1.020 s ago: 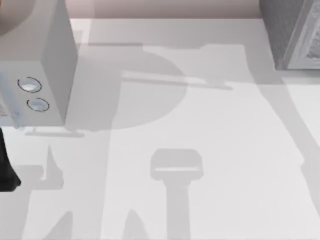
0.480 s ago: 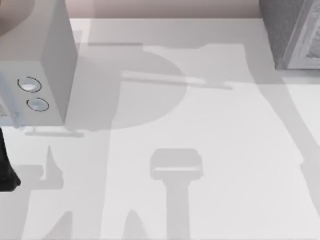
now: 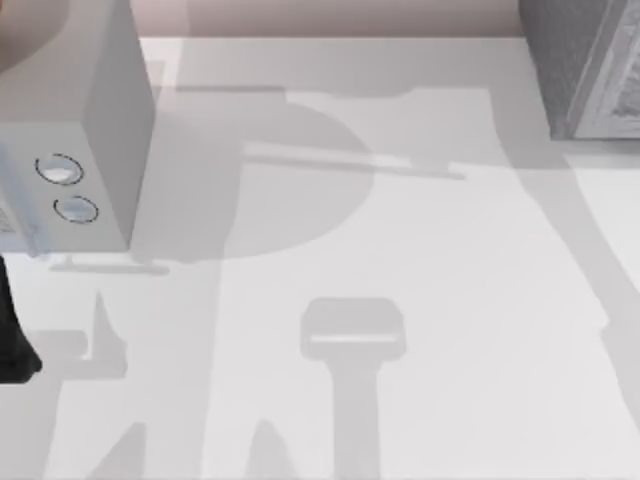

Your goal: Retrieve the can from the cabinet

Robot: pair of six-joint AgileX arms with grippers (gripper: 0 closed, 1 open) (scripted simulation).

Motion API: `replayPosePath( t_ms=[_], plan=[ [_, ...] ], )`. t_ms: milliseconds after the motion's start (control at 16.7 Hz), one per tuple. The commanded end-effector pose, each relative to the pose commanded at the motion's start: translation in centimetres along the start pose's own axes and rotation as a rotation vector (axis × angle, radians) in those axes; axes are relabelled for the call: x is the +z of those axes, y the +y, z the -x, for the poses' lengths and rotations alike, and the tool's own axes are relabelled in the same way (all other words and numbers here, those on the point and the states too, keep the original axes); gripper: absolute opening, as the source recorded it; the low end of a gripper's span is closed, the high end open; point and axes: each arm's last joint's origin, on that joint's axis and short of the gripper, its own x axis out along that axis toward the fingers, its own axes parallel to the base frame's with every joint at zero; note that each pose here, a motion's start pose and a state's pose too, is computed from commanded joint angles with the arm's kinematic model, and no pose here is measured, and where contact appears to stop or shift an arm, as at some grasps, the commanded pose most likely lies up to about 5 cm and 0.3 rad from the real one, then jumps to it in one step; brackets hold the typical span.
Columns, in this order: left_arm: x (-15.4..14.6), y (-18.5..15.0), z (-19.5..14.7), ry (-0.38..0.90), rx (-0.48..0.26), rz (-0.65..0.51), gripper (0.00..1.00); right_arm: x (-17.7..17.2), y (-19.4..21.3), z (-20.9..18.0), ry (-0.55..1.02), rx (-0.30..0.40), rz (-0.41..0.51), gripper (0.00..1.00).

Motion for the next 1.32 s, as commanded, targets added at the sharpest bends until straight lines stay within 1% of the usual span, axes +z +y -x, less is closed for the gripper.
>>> replayPosePath(
  t_ms=[480, 600, 660, 780, 960, 1080, 1200, 1320],
  plan=[
    [0.0, 0.0, 0.0, 0.0, 0.0, 0.0, 1.0, 0.0, 0.0, 0.1, -0.001, 0.001, -0.001, 0.0],
    [0.0, 0.0, 0.0, 0.0, 0.0, 0.0, 1.0, 0.4, 0.3, 0.8, 0.0, 0.001, -0.001, 0.0],
    [0.0, 0.0, 0.0, 0.0, 0.0, 0.0, 1.0, 0.9, 0.6, 1.8, 0.001, 0.0, -0.001, 0.0],
    [0.0, 0.0, 0.0, 0.0, 0.0, 0.0, 1.0, 2.4, 1.2, 5.2, 0.0, -0.002, -0.002, 0.0],
    [0.0, 0.0, 0.0, 0.0, 0.0, 0.0, 1.0, 5.0, 1.1, 12.2, -0.003, -0.001, -0.003, 0.0],
    [0.0, 0.0, 0.0, 0.0, 0.0, 0.0, 1.0, 5.8, 0.5, 15.9, -0.002, 0.001, -0.002, 0.0],
    [0.0, 0.0, 0.0, 0.0, 0.0, 0.0, 1.0, 6.2, 0.1, 17.8, -0.001, 0.001, -0.002, 0.0],
    [0.0, 0.0, 0.0, 0.0, 0.0, 0.0, 1.0, 6.2, 0.1, 18.0, -0.001, 0.001, -0.001, 0.0]
  ],
)
